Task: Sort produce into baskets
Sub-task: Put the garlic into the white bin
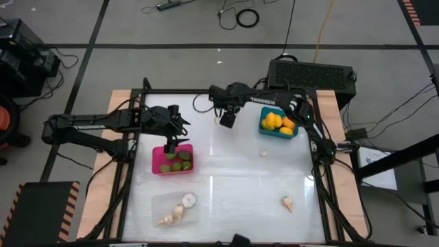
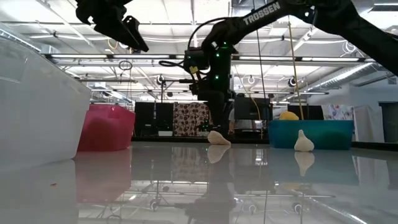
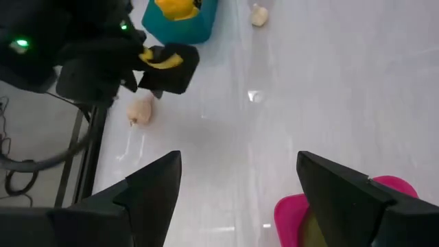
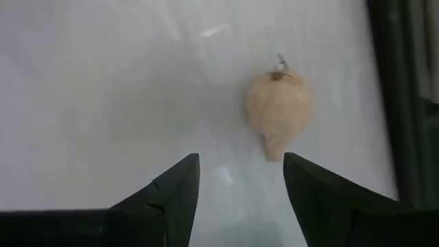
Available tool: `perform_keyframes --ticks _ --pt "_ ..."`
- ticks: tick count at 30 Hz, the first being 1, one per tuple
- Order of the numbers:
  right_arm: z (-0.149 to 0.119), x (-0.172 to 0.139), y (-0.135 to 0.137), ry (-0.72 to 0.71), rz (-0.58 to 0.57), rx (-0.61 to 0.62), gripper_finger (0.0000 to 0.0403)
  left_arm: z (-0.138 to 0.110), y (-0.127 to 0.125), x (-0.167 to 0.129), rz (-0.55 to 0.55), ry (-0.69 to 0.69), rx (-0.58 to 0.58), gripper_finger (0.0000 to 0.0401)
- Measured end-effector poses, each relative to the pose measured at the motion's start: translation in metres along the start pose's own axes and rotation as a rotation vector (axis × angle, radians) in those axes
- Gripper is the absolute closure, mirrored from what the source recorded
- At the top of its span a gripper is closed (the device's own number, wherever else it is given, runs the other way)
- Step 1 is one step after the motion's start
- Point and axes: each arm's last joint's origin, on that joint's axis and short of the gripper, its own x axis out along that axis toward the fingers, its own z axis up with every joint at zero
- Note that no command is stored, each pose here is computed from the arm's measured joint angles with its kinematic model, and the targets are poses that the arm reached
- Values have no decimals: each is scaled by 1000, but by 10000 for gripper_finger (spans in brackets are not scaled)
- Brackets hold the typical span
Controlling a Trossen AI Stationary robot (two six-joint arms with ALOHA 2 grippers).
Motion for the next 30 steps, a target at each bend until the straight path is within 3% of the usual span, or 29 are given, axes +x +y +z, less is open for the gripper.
perform_keyframes --ticks 4,9,25,30 --pt "4 3 -13 -40 62 7 200 0 0 0 -13 -5 -1 105" --pt "9 5 -24 -103 58 14 199 0 -1 0 -46 -17 -4 105" --pt "3 46 -37 -97 57 91 200 1 -1 0 -51 -19 -6 105" --pt "0 50 -37 -80 58 98 221 1 -1 0 -51 -19 -6 105"
